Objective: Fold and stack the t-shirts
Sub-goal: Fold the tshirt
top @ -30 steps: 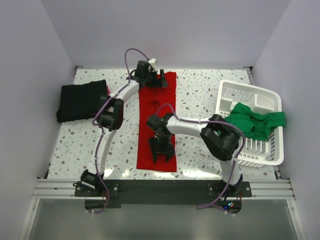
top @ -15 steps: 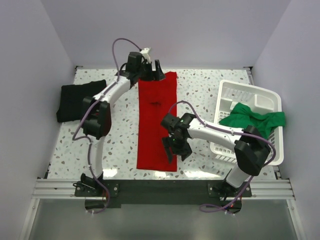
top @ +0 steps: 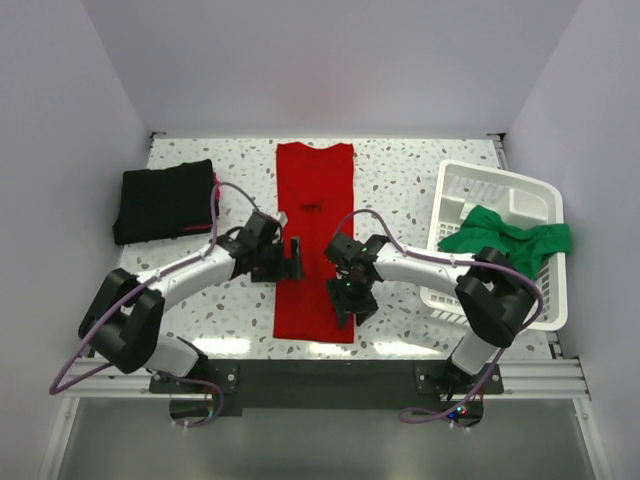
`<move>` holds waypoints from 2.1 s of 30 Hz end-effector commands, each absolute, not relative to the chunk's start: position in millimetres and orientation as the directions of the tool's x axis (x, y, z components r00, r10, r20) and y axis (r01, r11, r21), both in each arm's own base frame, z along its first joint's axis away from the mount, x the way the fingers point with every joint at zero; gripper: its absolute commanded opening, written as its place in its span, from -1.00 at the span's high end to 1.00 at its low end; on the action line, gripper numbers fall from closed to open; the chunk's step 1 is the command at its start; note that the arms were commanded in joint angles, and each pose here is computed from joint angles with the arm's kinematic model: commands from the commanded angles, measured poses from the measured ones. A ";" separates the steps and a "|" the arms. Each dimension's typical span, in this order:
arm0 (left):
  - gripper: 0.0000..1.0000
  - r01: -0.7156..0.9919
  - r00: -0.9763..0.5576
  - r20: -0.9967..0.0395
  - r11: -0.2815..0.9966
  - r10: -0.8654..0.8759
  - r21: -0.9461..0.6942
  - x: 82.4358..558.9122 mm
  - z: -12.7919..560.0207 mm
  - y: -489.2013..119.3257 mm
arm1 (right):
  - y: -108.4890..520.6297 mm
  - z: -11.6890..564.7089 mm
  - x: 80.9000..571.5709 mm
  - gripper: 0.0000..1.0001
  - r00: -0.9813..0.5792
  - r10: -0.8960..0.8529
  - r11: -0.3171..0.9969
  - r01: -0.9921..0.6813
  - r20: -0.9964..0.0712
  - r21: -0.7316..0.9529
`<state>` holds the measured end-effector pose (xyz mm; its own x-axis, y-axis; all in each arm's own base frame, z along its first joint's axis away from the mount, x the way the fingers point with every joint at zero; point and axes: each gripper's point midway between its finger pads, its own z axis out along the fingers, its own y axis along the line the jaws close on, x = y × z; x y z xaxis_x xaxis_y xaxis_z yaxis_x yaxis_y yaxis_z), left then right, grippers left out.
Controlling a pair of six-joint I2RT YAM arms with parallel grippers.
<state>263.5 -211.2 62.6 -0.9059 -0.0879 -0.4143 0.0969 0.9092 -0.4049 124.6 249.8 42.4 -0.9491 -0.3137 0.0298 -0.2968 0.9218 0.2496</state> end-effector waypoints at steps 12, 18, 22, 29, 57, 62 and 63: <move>-0.60 -0.123 -0.944 -0.239 0.915 -0.227 -0.383 149.4 30.1 -186.2 | 251.3 8.5 109.6 0.16 -0.947 -0.306 0.922 -0.268 0.101 0.279; -0.45 -0.131 -0.965 -0.170 0.928 -0.200 -0.350 127.7 10.9 -183.3 | 250.1 8.3 107.8 0.24 -0.949 -0.297 0.926 -0.259 0.105 0.273; -0.30 -0.136 -0.966 -0.163 0.934 -0.199 -0.330 121.9 2.7 -178.3 | 247.3 3.2 103.9 0.39 -0.948 -0.292 0.932 -0.253 0.124 0.259; 0.57 -0.154 -0.976 -0.101 0.940 -0.192 -0.306 102.1 -20.1 -168.6 | 241.3 5.2 102.2 0.77 -0.950 -0.284 0.940 -0.249 0.128 0.235; 0.30 -0.132 -0.965 -0.155 0.901 -0.213 -0.414 98.8 12.8 -171.9 | 230.9 41.0 97.2 0.26 -0.980 -0.187 0.954 -0.165 0.065 0.250; -0.07 -0.159 -0.950 -0.177 0.886 -0.258 -0.435 100.8 26.2 -169.6 | 239.2 32.1 88.6 0.12 -0.981 -0.166 0.943 -0.128 0.101 0.306; -0.08 -0.161 -0.950 -0.174 0.886 -0.258 -0.435 99.6 25.5 -168.8 | 242.3 30.9 88.9 0.11 -0.982 -0.165 0.940 -0.127 0.096 0.318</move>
